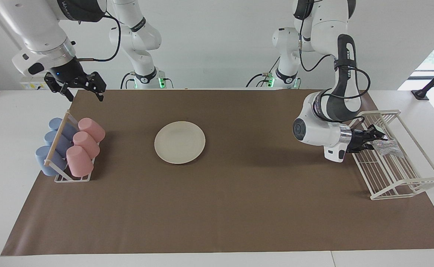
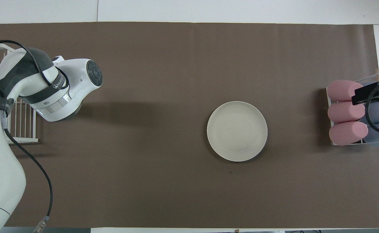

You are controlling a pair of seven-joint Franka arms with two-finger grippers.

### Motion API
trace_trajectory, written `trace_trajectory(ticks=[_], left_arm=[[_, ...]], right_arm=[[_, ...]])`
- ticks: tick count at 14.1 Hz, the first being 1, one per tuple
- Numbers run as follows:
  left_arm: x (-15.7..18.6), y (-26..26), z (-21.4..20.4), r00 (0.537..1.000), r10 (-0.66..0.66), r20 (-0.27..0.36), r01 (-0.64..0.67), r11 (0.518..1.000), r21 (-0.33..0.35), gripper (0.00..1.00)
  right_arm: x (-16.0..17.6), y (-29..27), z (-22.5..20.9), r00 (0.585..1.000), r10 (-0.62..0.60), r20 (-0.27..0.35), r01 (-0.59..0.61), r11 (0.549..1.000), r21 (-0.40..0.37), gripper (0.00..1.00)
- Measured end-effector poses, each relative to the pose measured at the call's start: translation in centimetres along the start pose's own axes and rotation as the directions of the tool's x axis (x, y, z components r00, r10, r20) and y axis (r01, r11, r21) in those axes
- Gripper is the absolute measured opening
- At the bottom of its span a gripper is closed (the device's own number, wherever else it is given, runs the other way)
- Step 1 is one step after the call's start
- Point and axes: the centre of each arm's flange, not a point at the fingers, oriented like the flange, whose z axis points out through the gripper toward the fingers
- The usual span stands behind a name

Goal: Wipe plate with sponge

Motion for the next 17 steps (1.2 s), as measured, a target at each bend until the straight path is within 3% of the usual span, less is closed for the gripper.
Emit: trace_trajectory(ticks=[1, 5, 7, 11, 13, 17], left_arm=[[0.0, 0.0, 0.0, 1.000, -0.001, 0.000, 0.001, 1.000, 0.000, 1.00], [0.0, 0.0, -0.1, 1.000, -0.013, 0.003, 0.013, 1.000, -0.007, 1.00], [0.1, -0.1, -0.5, 0.999, -0.036, 0.023, 0.037, 0.997, -0.067, 1.00], [0.8, -6.3, -1.1, 0.986, -0.088, 0.141, 0.131, 0.934, -0.334, 1.00], [0.3, -11.8, -1.6, 0.980, -0.084, 0.181, 0.162, 0.865, -0.475, 1.00], [-3.0, -20.2, -1.4, 0.972, -0.036, 0.231, 0.191, 0.692, -0.696, 1.00]], right_arm=[[0.0, 0.0, 0.0, 1.000, 0.000, 0.000, 0.000, 1.000, 0.000, 1.00], [0.0, 0.0, 0.0, 1.000, 0.000, 0.000, 0.000, 1.000, 0.000, 1.00], [0.0, 0.0, 0.0, 1.000, 0.000, 0.000, 0.000, 1.000, 0.000, 1.00], [0.0, 0.0, 0.0, 1.000, 0.000, 0.000, 0.000, 1.000, 0.000, 1.00], [0.0, 0.0, 0.0, 1.000, 0.000, 0.000, 0.000, 1.000, 0.000, 1.00], [0.0, -0.1, 0.0, 1.000, -0.001, 0.000, 0.001, 1.000, 0.000, 1.00]])
